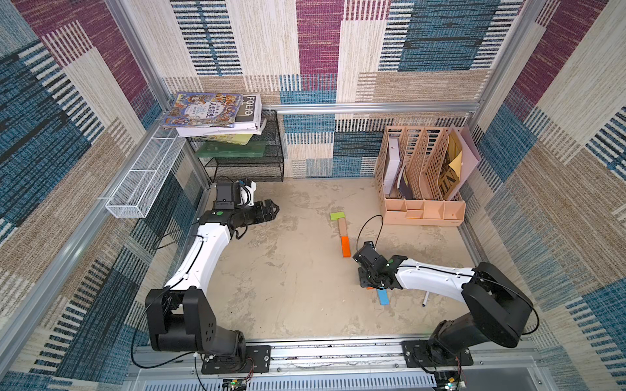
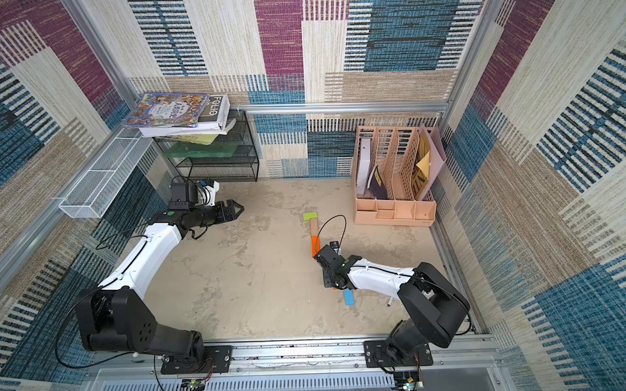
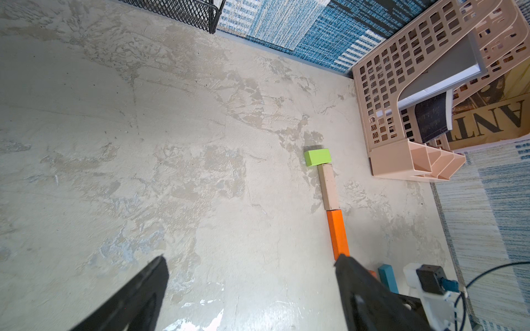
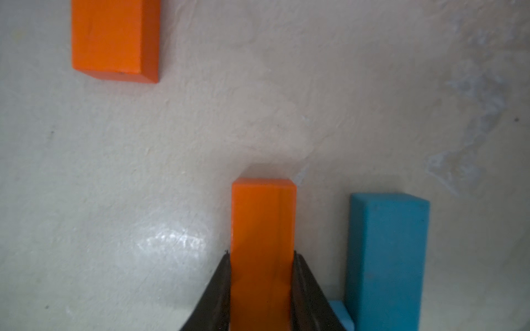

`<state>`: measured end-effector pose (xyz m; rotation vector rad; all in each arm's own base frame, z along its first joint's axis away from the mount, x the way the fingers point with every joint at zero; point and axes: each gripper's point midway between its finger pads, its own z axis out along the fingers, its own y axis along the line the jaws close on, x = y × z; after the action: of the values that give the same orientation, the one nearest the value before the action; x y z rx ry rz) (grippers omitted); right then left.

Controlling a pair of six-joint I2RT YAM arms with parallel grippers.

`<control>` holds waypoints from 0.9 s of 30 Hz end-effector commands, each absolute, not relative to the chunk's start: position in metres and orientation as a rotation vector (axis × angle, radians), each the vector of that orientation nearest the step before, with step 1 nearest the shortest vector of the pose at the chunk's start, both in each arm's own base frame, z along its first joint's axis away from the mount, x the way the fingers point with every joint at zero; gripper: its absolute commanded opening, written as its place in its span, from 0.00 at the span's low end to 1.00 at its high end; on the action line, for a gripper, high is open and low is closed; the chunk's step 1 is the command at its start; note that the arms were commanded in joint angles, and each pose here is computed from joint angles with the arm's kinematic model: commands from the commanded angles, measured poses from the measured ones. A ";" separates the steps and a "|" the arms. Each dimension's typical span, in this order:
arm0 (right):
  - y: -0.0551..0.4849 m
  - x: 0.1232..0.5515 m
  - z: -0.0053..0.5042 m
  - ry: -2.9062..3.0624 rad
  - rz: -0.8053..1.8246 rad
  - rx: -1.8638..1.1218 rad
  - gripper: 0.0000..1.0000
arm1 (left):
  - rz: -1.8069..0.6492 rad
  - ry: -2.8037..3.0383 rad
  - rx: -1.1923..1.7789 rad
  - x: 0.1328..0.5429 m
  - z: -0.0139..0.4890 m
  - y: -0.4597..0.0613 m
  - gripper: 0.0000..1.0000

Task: Assemble a giraffe with building blocks
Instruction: Pick up the building block from the center of the board.

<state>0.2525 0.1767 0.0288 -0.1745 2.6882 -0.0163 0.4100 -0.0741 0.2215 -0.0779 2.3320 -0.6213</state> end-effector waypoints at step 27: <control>0.165 0.346 0.098 1.825 -0.214 -2.085 0.00 | -0.644 2.306 -0.056 0.412 0.229 -0.078 0.93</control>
<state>0.3727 0.1669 0.1126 -1.8775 1.8742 -0.3133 0.4098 -0.0750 0.2218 -0.0743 2.3313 -0.6271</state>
